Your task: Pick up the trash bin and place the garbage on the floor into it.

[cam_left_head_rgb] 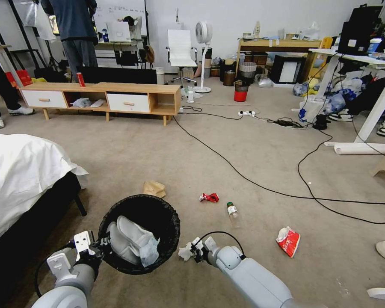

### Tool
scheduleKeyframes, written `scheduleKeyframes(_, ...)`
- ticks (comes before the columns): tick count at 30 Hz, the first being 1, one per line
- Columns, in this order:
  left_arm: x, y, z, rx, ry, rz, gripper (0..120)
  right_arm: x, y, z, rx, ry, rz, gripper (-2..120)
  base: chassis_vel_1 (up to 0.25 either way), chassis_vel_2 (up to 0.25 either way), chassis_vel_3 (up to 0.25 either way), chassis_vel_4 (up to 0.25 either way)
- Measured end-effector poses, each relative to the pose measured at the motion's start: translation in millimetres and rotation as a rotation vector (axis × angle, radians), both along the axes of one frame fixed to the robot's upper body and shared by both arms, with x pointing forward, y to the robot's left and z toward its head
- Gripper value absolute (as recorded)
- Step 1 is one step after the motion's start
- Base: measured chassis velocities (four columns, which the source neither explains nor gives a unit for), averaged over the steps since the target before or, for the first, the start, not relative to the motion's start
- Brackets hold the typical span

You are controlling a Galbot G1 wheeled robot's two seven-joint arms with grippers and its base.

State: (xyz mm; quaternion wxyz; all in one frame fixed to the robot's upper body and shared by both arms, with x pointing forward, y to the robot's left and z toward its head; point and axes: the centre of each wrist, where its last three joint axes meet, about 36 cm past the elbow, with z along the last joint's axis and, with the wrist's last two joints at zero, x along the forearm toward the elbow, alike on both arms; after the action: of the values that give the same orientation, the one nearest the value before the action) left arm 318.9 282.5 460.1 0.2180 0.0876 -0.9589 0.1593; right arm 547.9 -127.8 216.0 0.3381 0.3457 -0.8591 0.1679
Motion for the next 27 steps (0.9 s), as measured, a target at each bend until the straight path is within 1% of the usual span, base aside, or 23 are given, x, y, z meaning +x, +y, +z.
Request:
scheduleKeyframes(3, 1.0, 1.7, -0.5, 0.000, 0.001, 0.003, 3, 8.2, -3.5, 14.4, 0.025, -0.033, -0.021, 0, 0.000, 0.000, 0.000, 0.000)
scheduleKeyframes(4, 1.6, 2.7, -0.6, -0.001, 0.001, 0.004, 3, 15.0, -7.1, 29.3, 0.049, -0.067, -0.042, 0, 0.000, 0.000, 0.000, 0.000)
scheduleKeyframes(5, 1.6, 2.7, -0.6, -0.001, 0.001, 0.004, 3, 15.0, -7.1, 29.3, 0.049, -0.067, -0.042, 0, 0.000, 0.000, 0.000, 0.000)
scheduleKeyframes(7, 2.2, 3.8, -0.3, 0.000, 0.001, 0.004, 3, 21.6, -12.8, 49.2, 0.074, -0.112, -0.064, 0, 0.000, 0.000, 0.000, 0.000)
scheduleKeyframes(8, 2.2, 3.8, -0.3, 0.000, 0.001, 0.004, 3, 21.6, -12.8, 49.2, 0.074, -0.112, -0.064, 0, 0.000, 0.000, 0.000, 0.000)
scheduleKeyframes(11, 3.9, 5.8, 1.5, 0.001, -0.002, 0.005, 3, 25.8, -27.7, 91.1, 0.145, -0.176, -0.115, 0, 0.000, 0.000, 0.000, 0.000)
scheduleKeyframes(12, 3.9, 5.8, 1.5, 0.001, -0.002, 0.005, 3, 25.8, -27.7, 91.1, 0.145, -0.176, -0.115, 0, 0.000, 0.000, 0.000, 0.000)
scheduleKeyframes(13, 4.5, 6.4, 2.3, -0.001, -0.003, 0.004, 3, 26.1, -36.2, 109.3, 0.178, -0.200, -0.137, 0, 0.000, 0.000, 0.000, 0.000)
scheduleKeyframes(14, 4.5, 6.4, 2.3, -0.001, -0.003, 0.004, 3, 26.1, -36.2, 109.3, 0.178, -0.200, -0.137, 0, 0.000, 0.000, 0.000, 0.000)
scheduleKeyframes(15, 5.1, 7.1, 3.2, -0.003, 0.000, 0.006, 3, 25.1, -45.6, 127.3, 0.209, -0.231, -0.159, 0, 0.000, 0.000, 0.000, 0.000)
scheduleKeyframes(16, 5.1, 7.1, 3.2, -0.003, 0.000, 0.006, 3, 25.1, -45.6, 127.3, 0.209, -0.231, -0.159, 0, 0.000, 0.000, 0.000, 0.000)
scheduleKeyframes(18, 5.4, 8.6, 6.2, -0.014, 0.007, 0.002, 3, 20.8, -65.0, 155.3, 0.252, -0.287, -0.190, 0, 0.000, 0.000, 0.000, 0.000)
scheduleKeyframes(19, 5.4, 8.6, 6.2, -0.014, 0.007, 0.002, 3, 20.8, -65.0, 155.3, 0.252, -0.287, -0.190, 0, 0.000, 0.000, 0.000, 0.000)
scheduleKeyframes(21, 5.5, 11.2, 8.9, -0.021, 0.014, 0.001, 3, 16.6, -81.9, 179.9, 0.288, -0.341, -0.212, 0, 0.000, 0.000, 0.000, 0.000)
scheduleKeyframes(22, 5.5, 11.2, 8.9, -0.021, 0.014, 0.001, 3, 16.6, -81.9, 179.9, 0.288, -0.341, -0.212, 0, 0.000, 0.000, 0.000, 0.000)
scheduleKeyframes(24, 4.9, 13.2, 11.4, -0.022, 0.027, -0.002, 3, 12.3, -94.9, 203.7, 0.321, -0.398, -0.227, 0, 0.000, 0.000, 0.000, 0.000)
scheduleKeyframes(25, 4.9, 13.2, 11.4, -0.022, 0.027, -0.002, 3, 12.3, -94.9, 203.7, 0.321, -0.398, -0.227, 0, 0.000, 0.000, 0.000, 0.000)
scheduleKeyframes(27, 3.7, 13.2, 13.6, -0.030, 0.048, -0.010, 3, 7.3, -100.7, 224.7, 0.352, -0.449, -0.224, 0, 0.000, 0.000, 0.000, 0.000)
